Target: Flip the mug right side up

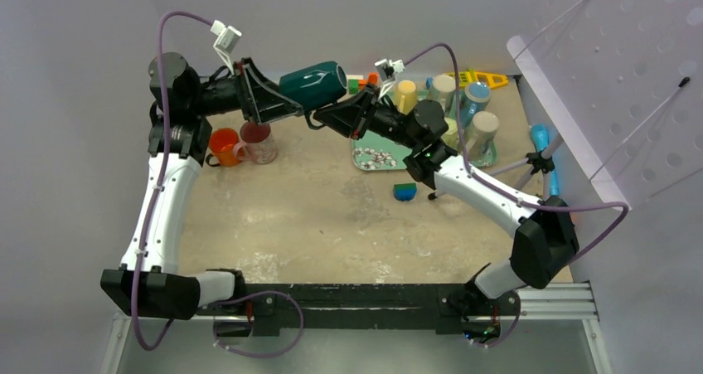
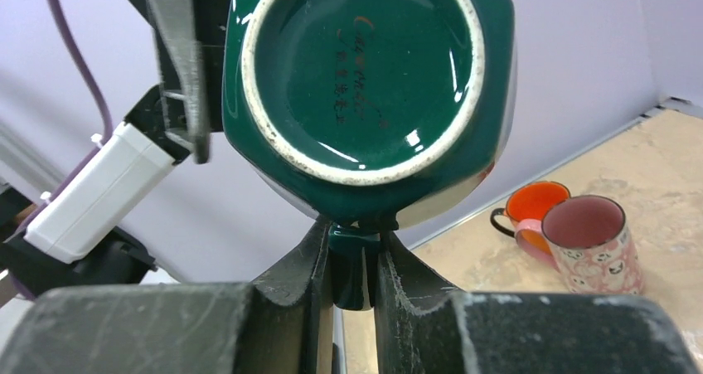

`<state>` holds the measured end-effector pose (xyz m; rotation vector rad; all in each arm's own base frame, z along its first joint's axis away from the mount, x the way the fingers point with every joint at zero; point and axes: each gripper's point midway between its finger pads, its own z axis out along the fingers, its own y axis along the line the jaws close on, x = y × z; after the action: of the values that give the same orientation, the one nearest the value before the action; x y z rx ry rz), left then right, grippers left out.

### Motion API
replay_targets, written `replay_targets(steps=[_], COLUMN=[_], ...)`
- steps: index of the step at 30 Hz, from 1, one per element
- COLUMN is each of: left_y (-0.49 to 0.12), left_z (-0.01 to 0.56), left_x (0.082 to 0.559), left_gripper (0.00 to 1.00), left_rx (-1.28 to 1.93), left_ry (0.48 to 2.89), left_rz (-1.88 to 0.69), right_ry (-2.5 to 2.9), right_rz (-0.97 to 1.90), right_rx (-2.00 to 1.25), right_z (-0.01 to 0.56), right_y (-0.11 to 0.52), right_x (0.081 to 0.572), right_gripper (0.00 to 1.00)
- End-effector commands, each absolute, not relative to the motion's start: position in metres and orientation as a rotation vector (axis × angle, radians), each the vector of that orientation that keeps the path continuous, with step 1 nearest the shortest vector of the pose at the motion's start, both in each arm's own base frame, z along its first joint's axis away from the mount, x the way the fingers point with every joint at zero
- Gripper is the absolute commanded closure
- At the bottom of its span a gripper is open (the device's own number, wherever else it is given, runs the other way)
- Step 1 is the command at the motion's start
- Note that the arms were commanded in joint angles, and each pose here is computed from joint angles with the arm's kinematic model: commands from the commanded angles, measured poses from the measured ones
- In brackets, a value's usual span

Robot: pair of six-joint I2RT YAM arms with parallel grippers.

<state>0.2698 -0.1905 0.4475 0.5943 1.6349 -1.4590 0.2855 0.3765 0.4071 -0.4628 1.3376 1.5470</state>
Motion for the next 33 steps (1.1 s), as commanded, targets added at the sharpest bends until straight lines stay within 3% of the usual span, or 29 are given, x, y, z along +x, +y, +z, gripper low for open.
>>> replay_targets(steps=[1, 3, 5, 8, 10, 12, 13, 18, 22, 26, 33], left_y=[-0.190, -0.191, -0.193, -0.194, -0.194, -0.189, -0.180, -0.079, -0.020, 0.016, 0.050], left_z=[0.472, 0.469, 0.471, 0.472, 0.465, 0.452, 0.432, 0.330, 0.271, 0.219, 0.147], left_x=[0.258, 0.263, 0.264, 0.264, 0.263, 0.263, 0.269, 0.300, 0.285, 0.269, 0.276], left_gripper=[0.37, 0.46, 0.62, 1.00, 1.00, 1.00, 1.00, 1.00, 1.00, 1.00, 1.00], left_rx=[0.660, 0.635, 0.622, 0.615, 0.627, 0.658, 0.642, 0.669, 0.799, 0.892, 0.929], left_ry=[1.523, 1.544, 1.554, 1.550, 1.578, 1.656, 1.753, 2.135, 2.352, 2.547, 2.753], left_rz=[-1.388, -1.415, -1.474, -1.521, -1.503, -1.382, -1.232, -0.311, 0.062, 0.264, 0.281], right_ry=[1.064, 1.062, 1.077, 1.130, 1.194, 1.313, 1.410, 1.676, 1.823, 1.930, 1.994], right_rz=[1.622, 1.653, 1.678, 1.697, 1.670, 1.473, 1.338, 0.668, 0.317, 0.098, 0.106], right_rx=[-0.562, -0.582, -0.596, -0.602, -0.606, -0.531, -0.482, -0.308, -0.191, -0.035, 0.171], right_z=[0.481, 0.479, 0.474, 0.460, 0.450, 0.433, 0.417, 0.352, 0.306, 0.268, 0.210], right_y=[0.365, 0.370, 0.376, 0.385, 0.388, 0.382, 0.376, 0.310, 0.261, 0.221, 0.182], right_x=[0.248, 0.243, 0.242, 0.249, 0.256, 0.292, 0.312, 0.388, 0.432, 0.480, 0.545], right_gripper=[1.00, 1.00, 1.00, 0.98, 0.69, 0.27, 0.18, 0.11, 0.09, 0.07, 0.10])
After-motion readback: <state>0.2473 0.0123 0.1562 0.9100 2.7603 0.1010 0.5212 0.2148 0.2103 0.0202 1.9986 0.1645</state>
